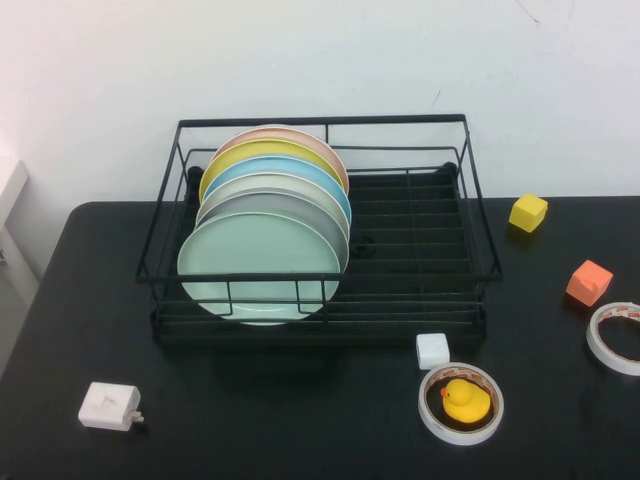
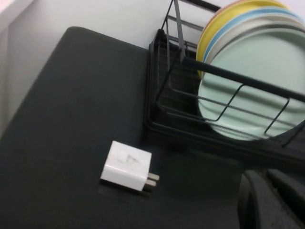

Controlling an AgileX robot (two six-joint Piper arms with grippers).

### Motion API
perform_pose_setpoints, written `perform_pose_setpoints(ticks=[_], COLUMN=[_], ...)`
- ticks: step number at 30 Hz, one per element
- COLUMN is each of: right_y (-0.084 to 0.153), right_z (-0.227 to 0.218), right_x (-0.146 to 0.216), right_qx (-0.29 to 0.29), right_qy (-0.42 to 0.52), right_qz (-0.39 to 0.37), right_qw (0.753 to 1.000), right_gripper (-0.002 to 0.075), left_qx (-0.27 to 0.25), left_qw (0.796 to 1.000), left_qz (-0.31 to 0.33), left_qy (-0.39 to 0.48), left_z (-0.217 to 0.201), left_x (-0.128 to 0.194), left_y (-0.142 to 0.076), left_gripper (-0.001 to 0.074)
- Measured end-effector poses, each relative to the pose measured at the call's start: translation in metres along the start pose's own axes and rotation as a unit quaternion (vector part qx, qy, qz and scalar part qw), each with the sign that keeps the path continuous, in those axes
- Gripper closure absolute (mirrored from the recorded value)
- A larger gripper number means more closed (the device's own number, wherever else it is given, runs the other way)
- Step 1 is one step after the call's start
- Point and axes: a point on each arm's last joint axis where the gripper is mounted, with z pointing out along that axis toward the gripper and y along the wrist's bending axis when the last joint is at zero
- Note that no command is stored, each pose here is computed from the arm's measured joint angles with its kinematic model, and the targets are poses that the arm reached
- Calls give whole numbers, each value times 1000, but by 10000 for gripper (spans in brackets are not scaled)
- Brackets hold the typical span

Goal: Place plate on rack

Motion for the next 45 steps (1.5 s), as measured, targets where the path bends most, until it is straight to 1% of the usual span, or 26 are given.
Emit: perform_pose_setpoints(ticks=[3, 13, 25, 29, 41, 45], right_y=[0, 0, 0, 0, 0, 0], right_z=[0, 0, 0, 0, 0, 0], right_x=[0, 0, 0, 0, 0, 0], right_qx=[0, 0, 0, 0, 0, 0], right_qy=[0, 0, 0, 0, 0, 0], right_qz=[0, 0, 0, 0, 0, 0], right_qw=[1000, 1000, 1000, 1000, 1000, 1000], right_gripper=[728, 728, 728, 728, 728, 728], left_qx=[-1, -14, -9, -19, -39, -37], left_qw=[999, 996, 998, 996, 995, 996], left_qz=[33, 90, 68, 87, 89, 86], left_qy=[2, 1, 3, 2, -3, -2], left_z=[0, 0, 0, 0, 0, 0], left_x=[0, 0, 0, 0, -1, -1], left_y=[0, 2, 1, 3, 7, 6], left_gripper=[736, 736, 736, 736, 736, 736])
